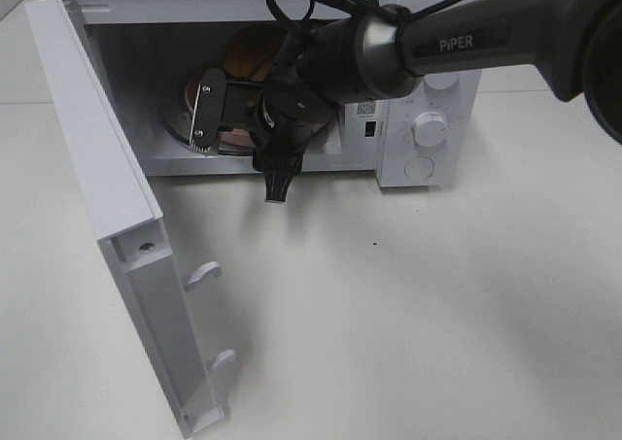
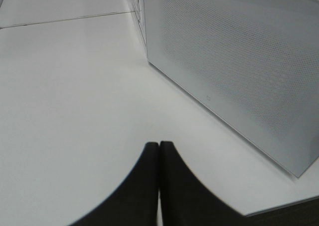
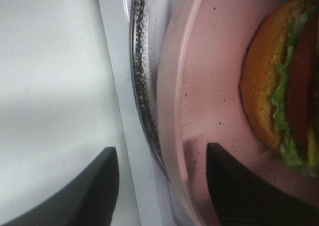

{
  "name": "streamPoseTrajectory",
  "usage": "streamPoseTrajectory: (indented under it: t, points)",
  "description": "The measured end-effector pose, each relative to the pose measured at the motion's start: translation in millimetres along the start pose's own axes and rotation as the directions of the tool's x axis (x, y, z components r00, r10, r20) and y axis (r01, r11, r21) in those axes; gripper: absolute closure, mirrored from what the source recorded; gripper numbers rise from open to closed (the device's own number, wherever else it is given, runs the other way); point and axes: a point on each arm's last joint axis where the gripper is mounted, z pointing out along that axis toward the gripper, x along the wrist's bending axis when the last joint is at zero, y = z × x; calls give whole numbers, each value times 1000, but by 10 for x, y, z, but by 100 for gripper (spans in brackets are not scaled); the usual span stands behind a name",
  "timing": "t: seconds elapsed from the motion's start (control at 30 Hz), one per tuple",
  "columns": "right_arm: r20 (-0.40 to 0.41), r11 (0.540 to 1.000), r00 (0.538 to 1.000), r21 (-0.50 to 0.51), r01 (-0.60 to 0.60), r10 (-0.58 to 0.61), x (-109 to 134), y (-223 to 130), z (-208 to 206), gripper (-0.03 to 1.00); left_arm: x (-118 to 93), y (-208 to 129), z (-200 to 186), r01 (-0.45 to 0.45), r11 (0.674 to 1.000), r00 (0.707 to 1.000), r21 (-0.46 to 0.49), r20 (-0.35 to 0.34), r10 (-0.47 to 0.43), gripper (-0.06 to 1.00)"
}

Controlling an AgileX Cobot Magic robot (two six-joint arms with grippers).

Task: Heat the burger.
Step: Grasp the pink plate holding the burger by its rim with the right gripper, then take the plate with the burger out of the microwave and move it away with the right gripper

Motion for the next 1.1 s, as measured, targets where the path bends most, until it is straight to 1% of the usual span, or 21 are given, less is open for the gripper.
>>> streamPoseTrajectory:
  t: [0.07,0.1,0.13,0.17,0.23,0.27,0.3,0.33,0.37,0.4,0.5,1.1]
  points:
    - [2,1000,1000,-8,-2,2,-2,7,0,49,0,0,0,0,1000,1000,0,0,0,94]
    - [2,1000,1000,-8,-2,2,-2,7,0,49,0,0,0,0,1000,1000,0,0,0,94]
    - [2,1000,1000,-8,-4,4,-2,7,0,54,0,0,0,0,1000,1000,0,0,0,94]
    - [2,1000,1000,-8,-4,4,-2,7,0,54,0,0,0,0,1000,1000,0,0,0,94]
    - [3,1000,1000,-10,-4,4,-2,9,0,67,0,0,0,0,1000,1000,0,0,0,94]
    - [3,1000,1000,-10,-4,4,-2,9,0,67,0,0,0,0,1000,1000,0,0,0,94]
    - [4,1000,1000,-13,-4,4,-6,13,-1,70,0,0,0,0,1000,1000,0,0,0,94]
    - [6,1000,1000,-17,-4,4,-8,16,-1,78,0,0,0,0,1000,1000,0,0,0,94]
    - [6,1000,1000,-17,-4,4,-8,16,-1,78,0,0,0,0,1000,1000,0,0,0,94]
    - [10,1000,1000,-25,-1,2,-11,24,-1,83,0,0,0,0,1000,1000,0,0,0,94]
    - [16,999,1000,-35,7,-7,-11,45,-6,85,0,0,0,0,1000,1000,0,0,0,94]
    - [-2,1000,1000,-1,-4,4,-27,26,-56,85,0,0,0,0,1000,1000,0,0,0,94]
